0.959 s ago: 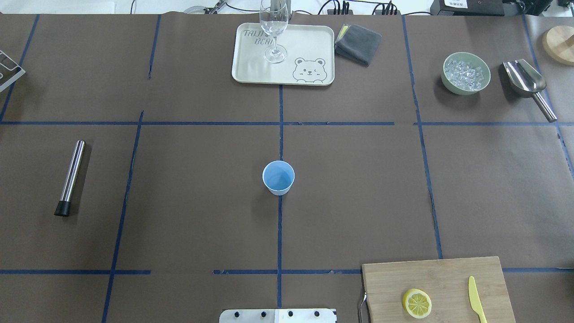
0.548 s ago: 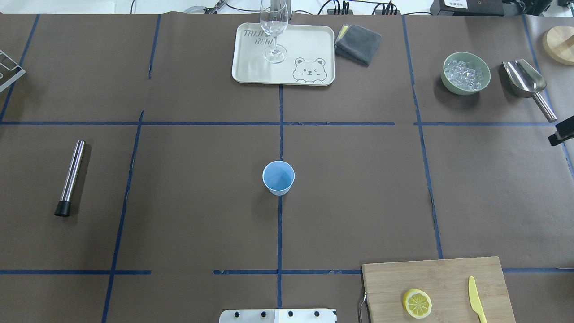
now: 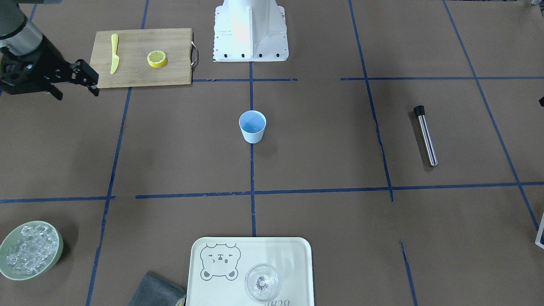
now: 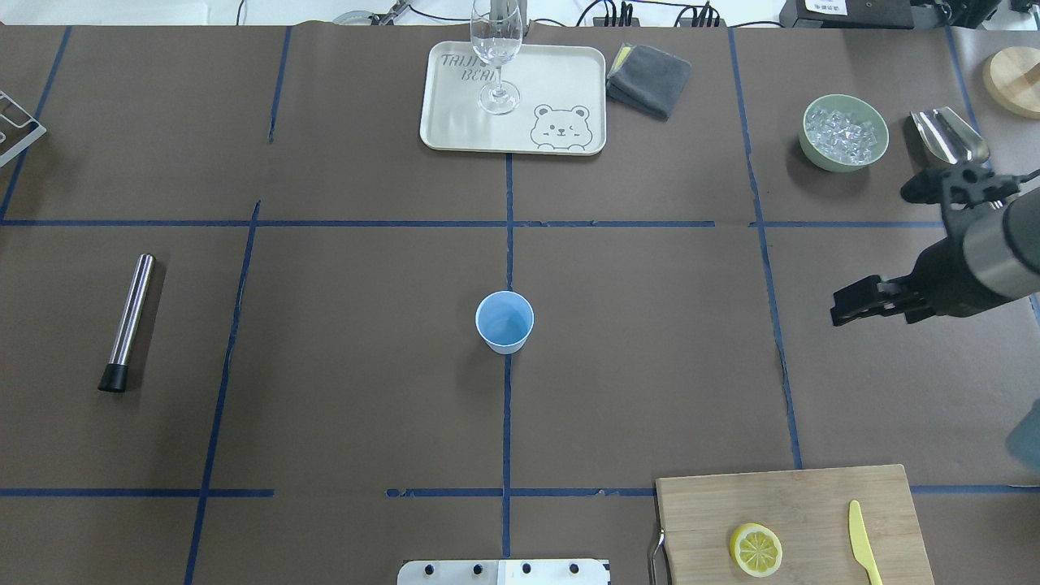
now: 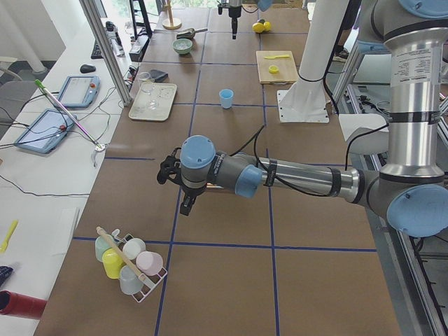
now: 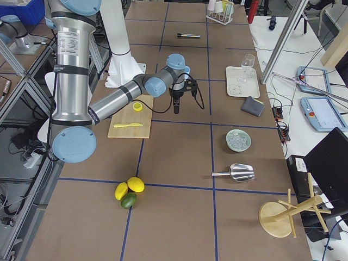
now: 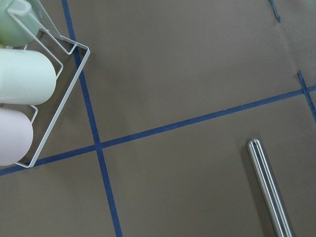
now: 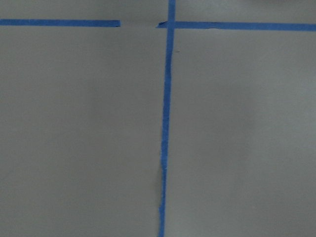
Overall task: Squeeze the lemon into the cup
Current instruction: 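Move the right gripper down over the lemon slice on the wooden board, then close the right gripper on the yellow lemon slice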
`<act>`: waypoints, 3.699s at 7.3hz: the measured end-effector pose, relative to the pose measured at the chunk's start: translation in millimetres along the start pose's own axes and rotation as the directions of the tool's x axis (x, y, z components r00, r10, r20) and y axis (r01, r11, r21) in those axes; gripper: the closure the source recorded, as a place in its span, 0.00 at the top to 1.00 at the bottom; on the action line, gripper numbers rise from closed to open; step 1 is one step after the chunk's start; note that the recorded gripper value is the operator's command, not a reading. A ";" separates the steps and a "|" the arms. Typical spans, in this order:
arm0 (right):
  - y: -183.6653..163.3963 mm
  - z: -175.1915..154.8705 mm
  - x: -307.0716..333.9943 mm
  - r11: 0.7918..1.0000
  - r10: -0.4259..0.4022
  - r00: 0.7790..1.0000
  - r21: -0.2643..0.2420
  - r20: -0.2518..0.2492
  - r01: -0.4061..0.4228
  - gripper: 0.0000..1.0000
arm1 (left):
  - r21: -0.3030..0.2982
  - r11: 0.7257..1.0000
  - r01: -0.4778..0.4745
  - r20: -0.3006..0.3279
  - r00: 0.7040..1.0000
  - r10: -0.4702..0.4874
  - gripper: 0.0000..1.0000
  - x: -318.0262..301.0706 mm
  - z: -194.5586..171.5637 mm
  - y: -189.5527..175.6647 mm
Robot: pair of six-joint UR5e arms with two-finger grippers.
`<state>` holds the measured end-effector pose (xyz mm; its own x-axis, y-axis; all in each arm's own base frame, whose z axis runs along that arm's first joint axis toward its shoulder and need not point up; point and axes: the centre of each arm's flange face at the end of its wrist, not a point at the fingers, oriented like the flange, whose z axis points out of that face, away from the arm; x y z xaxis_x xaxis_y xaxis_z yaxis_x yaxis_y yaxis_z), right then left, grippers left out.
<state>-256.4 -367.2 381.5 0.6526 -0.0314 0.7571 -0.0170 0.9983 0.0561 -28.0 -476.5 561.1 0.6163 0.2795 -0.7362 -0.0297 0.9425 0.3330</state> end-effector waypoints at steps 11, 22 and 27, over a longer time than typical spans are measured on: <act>210.6 112.8 -97.2 1.000 0.022 0.994 0.017 -0.104 -0.020 1.00 | 0.009 1.000 -0.003 0.000 1.000 0.003 1.00 0.1 -0.8 0.0; 234.2 129.6 -94.0 0.999 -0.012 0.992 -0.040 -0.127 0.007 0.85 | 0.011 1.000 -0.007 0.000 1.000 0.007 1.00 0.6 -1.4 -0.2; 235.1 130.7 -94.4 0.999 -0.013 0.992 -0.041 -0.127 0.008 0.58 | 0.013 1.000 -0.008 0.001 1.000 0.008 1.00 0.4 -2.4 0.3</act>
<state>-421.1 -135.9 408.3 0.7436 -0.0383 0.6675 0.0195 0.9992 0.0356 -29.7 -475.7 559.6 0.6165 0.2867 -0.7333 -0.0240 0.9378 0.3465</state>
